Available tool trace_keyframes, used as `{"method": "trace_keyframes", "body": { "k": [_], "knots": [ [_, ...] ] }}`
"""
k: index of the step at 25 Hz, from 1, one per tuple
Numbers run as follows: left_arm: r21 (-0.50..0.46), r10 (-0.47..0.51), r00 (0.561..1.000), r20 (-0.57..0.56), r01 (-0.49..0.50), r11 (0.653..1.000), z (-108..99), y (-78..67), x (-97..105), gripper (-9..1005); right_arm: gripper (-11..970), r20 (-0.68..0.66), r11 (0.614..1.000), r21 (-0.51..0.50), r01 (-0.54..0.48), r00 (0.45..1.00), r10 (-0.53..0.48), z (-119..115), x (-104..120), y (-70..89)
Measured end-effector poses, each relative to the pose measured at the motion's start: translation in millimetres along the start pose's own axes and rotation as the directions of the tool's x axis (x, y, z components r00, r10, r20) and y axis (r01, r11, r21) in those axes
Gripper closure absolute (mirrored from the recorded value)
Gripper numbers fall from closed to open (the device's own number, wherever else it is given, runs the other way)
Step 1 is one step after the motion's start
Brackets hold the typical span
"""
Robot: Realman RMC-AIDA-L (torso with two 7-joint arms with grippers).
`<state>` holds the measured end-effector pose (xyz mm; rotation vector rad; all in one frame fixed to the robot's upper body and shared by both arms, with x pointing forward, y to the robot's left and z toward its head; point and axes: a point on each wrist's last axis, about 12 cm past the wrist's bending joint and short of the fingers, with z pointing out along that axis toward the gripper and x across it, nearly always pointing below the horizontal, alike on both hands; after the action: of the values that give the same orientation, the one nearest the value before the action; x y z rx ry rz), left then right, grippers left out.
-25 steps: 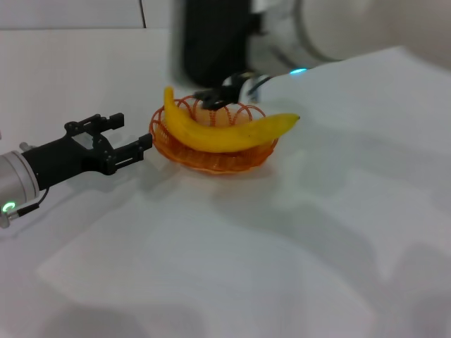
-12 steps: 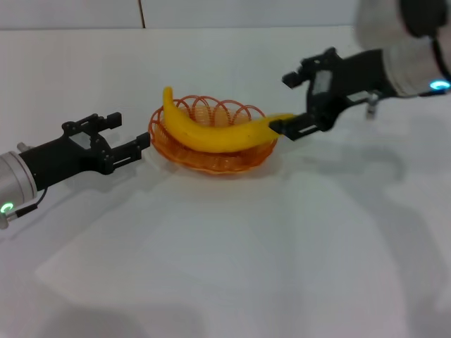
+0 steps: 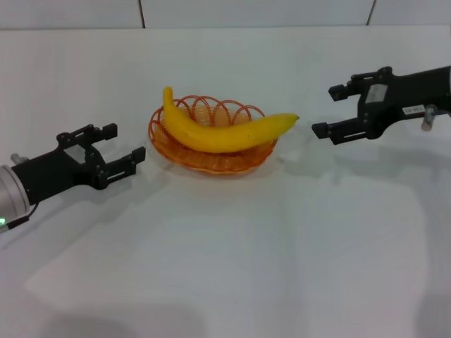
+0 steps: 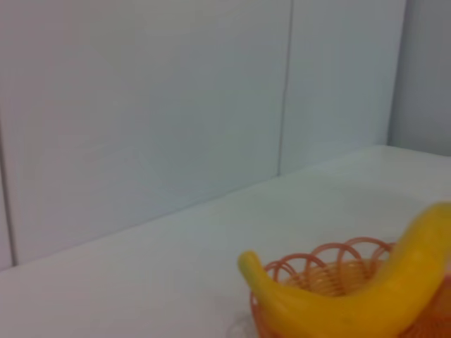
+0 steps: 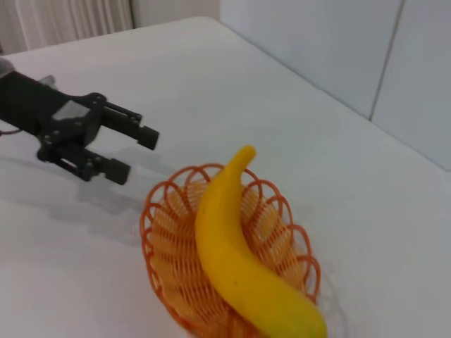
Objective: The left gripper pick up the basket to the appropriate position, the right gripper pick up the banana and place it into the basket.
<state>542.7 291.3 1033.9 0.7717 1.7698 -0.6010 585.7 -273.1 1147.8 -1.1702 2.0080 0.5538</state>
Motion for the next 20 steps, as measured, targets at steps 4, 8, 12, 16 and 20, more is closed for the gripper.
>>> {"method": "trace_keyframes", "body": {
  "k": [4, 8, 12, 16, 20],
  "knots": [
    [0.020, 0.017, 1.000, 0.014, -0.018, 1.000, -9, -1.6, 1, 243, 143, -0.007, 1.000, -0.007, -0.021, 1.000, 0.021, 1, 10, 0.2],
    [0.036, 0.034, 0.999, 0.021, -0.035, 0.999, -16, -1.7, 1, 243, 143, -0.016, 0.999, -0.011, -0.041, 0.999, 0.041, 0, 17, 0.6],
    [0.048, 0.031, 0.999, 0.008, -0.031, 0.998, -18, -3.7, 4, 244, 143, -0.021, 0.998, -0.009, -0.058, 0.998, 0.058, -2, 25, 2.2],
    [0.061, 0.030, 1.000, -0.006, -0.030, 0.998, -19, -5.3, 6, 244, 143, -0.025, 0.998, -0.010, -0.058, 0.998, 0.057, -3, 29, 3.6],
    [0.061, 0.030, 1.000, -0.008, -0.029, 0.998, -20, -5.3, 6, 243, 143, -0.026, 0.999, -0.027, -0.029, 0.999, 0.029, -2, 31, 6.2]
  ]
}}
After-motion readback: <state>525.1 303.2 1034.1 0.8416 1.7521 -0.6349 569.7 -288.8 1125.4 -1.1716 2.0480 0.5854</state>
